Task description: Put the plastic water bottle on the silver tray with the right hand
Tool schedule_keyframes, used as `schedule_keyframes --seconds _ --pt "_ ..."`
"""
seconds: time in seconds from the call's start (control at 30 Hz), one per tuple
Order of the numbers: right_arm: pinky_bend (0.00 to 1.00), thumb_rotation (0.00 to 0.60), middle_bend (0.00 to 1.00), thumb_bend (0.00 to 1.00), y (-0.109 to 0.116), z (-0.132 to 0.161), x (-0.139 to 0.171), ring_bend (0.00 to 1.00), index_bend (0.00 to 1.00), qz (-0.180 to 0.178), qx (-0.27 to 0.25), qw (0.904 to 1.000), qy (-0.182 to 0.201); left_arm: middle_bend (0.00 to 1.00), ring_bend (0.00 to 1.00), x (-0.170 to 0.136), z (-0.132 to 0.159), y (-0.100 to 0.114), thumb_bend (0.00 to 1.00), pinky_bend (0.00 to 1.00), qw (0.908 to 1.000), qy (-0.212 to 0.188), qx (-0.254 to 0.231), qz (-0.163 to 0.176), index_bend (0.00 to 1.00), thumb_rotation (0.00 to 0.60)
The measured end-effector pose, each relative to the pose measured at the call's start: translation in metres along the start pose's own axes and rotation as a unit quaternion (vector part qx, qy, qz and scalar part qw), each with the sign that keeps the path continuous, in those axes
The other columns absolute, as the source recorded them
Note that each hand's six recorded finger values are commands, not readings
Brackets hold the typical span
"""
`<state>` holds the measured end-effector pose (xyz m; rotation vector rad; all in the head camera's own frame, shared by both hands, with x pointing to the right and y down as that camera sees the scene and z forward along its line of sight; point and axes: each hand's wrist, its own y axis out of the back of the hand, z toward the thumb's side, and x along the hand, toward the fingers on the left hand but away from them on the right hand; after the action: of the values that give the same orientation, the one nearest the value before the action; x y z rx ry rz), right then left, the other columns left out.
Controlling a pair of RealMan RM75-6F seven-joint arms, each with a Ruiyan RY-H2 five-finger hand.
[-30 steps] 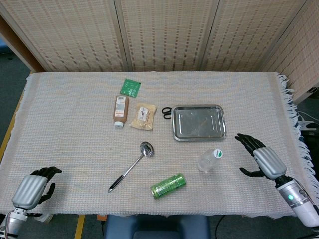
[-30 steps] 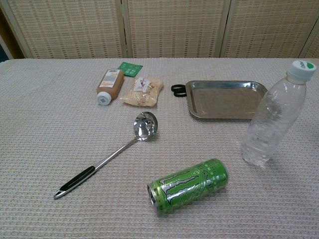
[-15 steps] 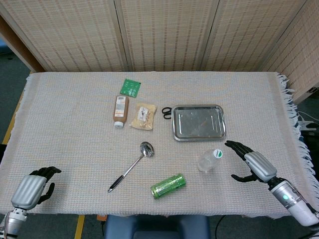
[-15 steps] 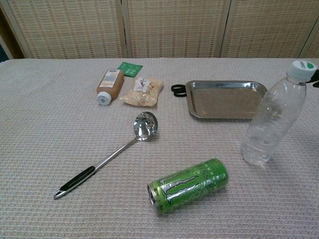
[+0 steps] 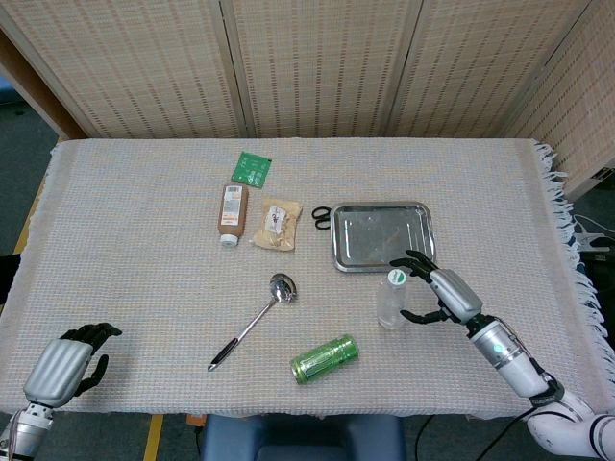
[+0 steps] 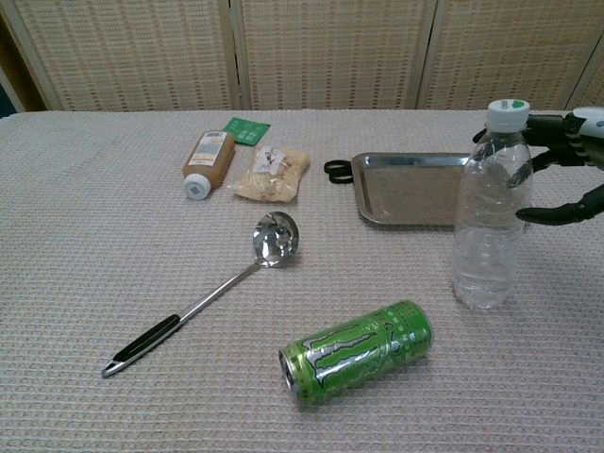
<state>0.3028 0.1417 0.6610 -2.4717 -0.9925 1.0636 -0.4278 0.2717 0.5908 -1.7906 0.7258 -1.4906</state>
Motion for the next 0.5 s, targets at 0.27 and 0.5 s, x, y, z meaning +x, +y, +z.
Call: schedule_keyframes --seconds 0.27,0.5 --pt "0.28 0.600 0.21 0.00 -0.017 0.000 -0.005 0.00 0.20 0.057 -0.013 0.9983 -0.006 0.27 0.27 -0.002 0.000 0.002 0.58 0.39 1.0000 -0.003 -0.003 0.005 0.30 0.600" --pt "0.29 0.600 0.30 0.00 -0.018 0.000 -0.009 0.04 0.41 0.059 -0.019 0.9981 -0.006 0.27 0.27 -0.003 0.002 0.003 0.58 0.39 1.0000 -0.006 -0.002 0.007 0.30 0.600"
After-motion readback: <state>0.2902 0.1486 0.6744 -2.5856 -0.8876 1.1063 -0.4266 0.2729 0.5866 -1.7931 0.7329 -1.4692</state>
